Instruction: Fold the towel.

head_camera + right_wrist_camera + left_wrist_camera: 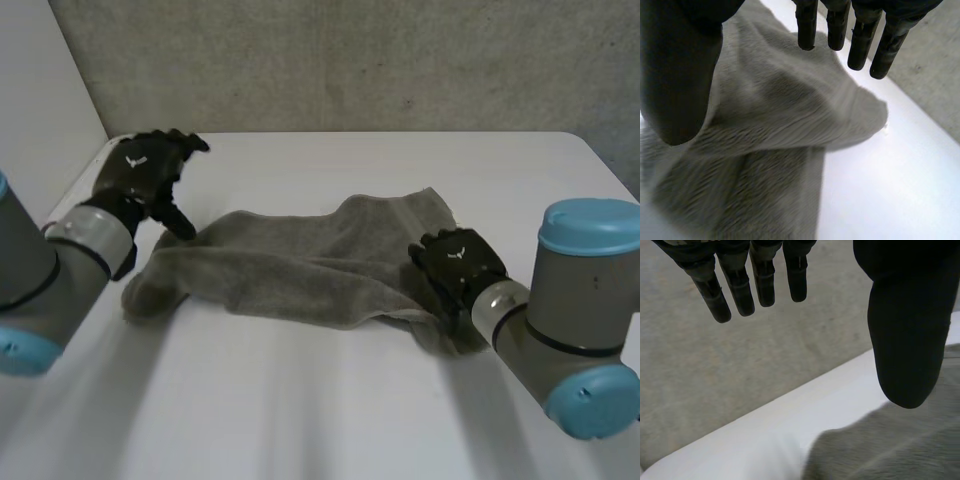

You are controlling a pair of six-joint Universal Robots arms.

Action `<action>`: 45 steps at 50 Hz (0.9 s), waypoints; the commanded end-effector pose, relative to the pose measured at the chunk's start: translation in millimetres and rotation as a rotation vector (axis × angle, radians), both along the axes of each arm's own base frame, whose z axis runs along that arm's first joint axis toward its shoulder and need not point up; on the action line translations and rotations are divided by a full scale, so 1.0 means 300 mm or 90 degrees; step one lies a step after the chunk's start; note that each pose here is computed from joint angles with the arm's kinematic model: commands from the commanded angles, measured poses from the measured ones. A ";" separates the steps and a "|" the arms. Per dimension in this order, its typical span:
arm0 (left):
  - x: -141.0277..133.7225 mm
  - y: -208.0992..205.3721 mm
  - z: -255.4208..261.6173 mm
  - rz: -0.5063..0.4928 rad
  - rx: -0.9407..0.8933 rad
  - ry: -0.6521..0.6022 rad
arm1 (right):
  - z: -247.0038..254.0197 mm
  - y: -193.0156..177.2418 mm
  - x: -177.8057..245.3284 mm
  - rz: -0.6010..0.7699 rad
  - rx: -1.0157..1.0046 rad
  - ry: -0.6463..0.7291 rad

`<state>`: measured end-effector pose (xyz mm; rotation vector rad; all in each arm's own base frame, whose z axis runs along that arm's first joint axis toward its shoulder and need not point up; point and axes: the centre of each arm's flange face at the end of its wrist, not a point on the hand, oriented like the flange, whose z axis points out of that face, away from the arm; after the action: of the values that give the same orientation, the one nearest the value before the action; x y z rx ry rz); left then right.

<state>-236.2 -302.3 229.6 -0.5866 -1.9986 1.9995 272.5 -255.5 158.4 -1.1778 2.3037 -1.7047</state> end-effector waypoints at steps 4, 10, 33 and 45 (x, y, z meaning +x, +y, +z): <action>-0.050 0.153 -0.093 -0.069 -0.053 -0.129 | 0.031 0.050 -0.082 -0.025 0.062 -0.077; -0.070 0.234 -0.169 -0.106 -0.023 -0.171 | 0.029 0.075 -0.100 -0.030 0.103 -0.123; -0.217 0.387 -0.309 -0.222 -0.037 -0.171 | -0.074 0.000 -0.095 -0.071 0.160 -0.192; -0.295 0.398 -0.315 -0.210 -0.020 -0.119 | -0.088 -0.020 -0.086 -0.081 0.162 -0.229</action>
<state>-314.7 -183.6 135.9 -1.1499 -1.8054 1.8492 246.9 -260.8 129.7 -0.6863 2.3400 -1.4406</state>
